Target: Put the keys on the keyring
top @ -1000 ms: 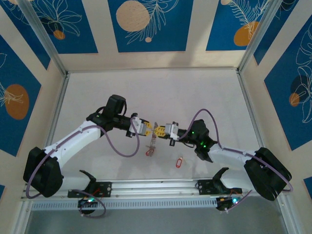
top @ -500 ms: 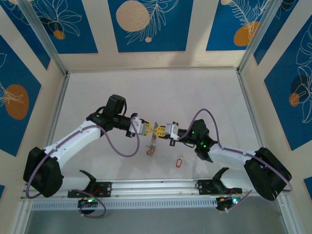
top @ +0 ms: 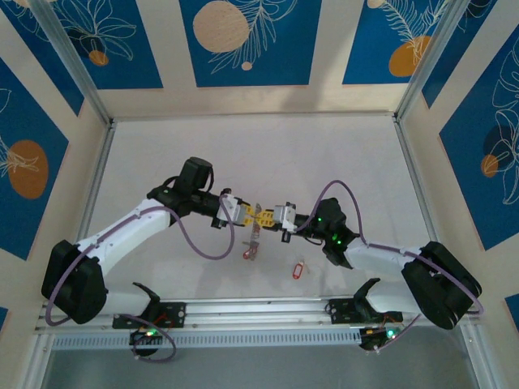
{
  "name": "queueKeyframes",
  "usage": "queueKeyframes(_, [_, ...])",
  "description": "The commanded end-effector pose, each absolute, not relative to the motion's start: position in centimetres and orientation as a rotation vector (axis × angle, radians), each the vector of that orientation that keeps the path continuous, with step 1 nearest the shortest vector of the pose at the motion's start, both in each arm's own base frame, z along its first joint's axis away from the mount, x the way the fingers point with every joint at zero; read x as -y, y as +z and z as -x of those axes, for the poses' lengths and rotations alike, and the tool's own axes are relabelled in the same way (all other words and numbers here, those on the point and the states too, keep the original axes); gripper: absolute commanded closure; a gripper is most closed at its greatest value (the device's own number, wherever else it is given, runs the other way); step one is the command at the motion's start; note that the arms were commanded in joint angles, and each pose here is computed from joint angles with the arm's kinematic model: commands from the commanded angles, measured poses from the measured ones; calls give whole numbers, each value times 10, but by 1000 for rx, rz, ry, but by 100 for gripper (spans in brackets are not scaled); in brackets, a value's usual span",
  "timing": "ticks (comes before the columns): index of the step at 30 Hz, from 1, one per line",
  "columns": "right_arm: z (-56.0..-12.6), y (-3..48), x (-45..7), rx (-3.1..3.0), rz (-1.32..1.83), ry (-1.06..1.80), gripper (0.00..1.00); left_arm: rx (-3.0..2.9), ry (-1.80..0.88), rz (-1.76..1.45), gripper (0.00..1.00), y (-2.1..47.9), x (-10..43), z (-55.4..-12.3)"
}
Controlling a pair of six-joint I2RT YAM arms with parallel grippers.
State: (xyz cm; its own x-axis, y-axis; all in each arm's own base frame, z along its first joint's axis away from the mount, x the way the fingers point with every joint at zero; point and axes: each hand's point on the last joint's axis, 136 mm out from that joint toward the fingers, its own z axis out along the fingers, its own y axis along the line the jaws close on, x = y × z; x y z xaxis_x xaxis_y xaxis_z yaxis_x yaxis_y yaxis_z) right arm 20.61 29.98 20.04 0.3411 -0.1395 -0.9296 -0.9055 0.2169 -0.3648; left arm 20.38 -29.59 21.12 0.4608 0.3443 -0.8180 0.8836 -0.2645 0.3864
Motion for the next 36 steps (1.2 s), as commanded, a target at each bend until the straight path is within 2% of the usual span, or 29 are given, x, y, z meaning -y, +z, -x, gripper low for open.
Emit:
queueKeyframes(1, [-210, 225, -304, -1028, 1221, 695, 100, -985, -831, -1828, 82, 222, 302, -195])
queueKeyframes(4, [-210, 226, -305, -1025, 1221, 695, 100, -993, -826, -1830, 84, 221, 302, -195])
queueKeyframes(11, [-210, 228, -305, -1018, 1217, 697, 100, -1015, -812, -1833, 100, 216, 306, -199])
queueKeyframes(14, [-212, 225, -305, -1029, 1213, 689, 100, -999, -831, -1831, 100, 217, 311, -196])
queueKeyframes(15, [-213, 225, -304, -1035, 1206, 685, 95, -1002, -828, -1835, 100, 215, 312, -196])
queueKeyframes(17, [-216, 221, -302, -1056, 1190, 670, 69, -1021, -794, -1825, 100, 214, 311, -200])
queueKeyframes(18, [-215, 219, -301, -1059, 1192, 669, 63, -1022, -774, -1823, 100, 214, 311, -202])
queueKeyframes(19, [-213, 217, -300, -1056, 1200, 670, 61, -1017, -749, -1823, 100, 214, 310, -203])
queueKeyframes(28, [-195, 214, -294, -1025, 1254, 689, 60, -812, -551, -1898, 100, 220, 313, -200])
queueKeyframes(30, [-191, 211, -293, -1027, 1280, 692, 65, -784, -505, -1909, 100, 219, 312, -201])
queueKeyframes(32, [-188, 208, -292, -1033, 1298, 694, 73, -754, -476, -1913, 100, 222, 311, -200])
queueKeyframes(36, [-185, 204, -289, -1042, 1311, 702, 75, -732, -463, -1926, 100, 225, 310, -199])
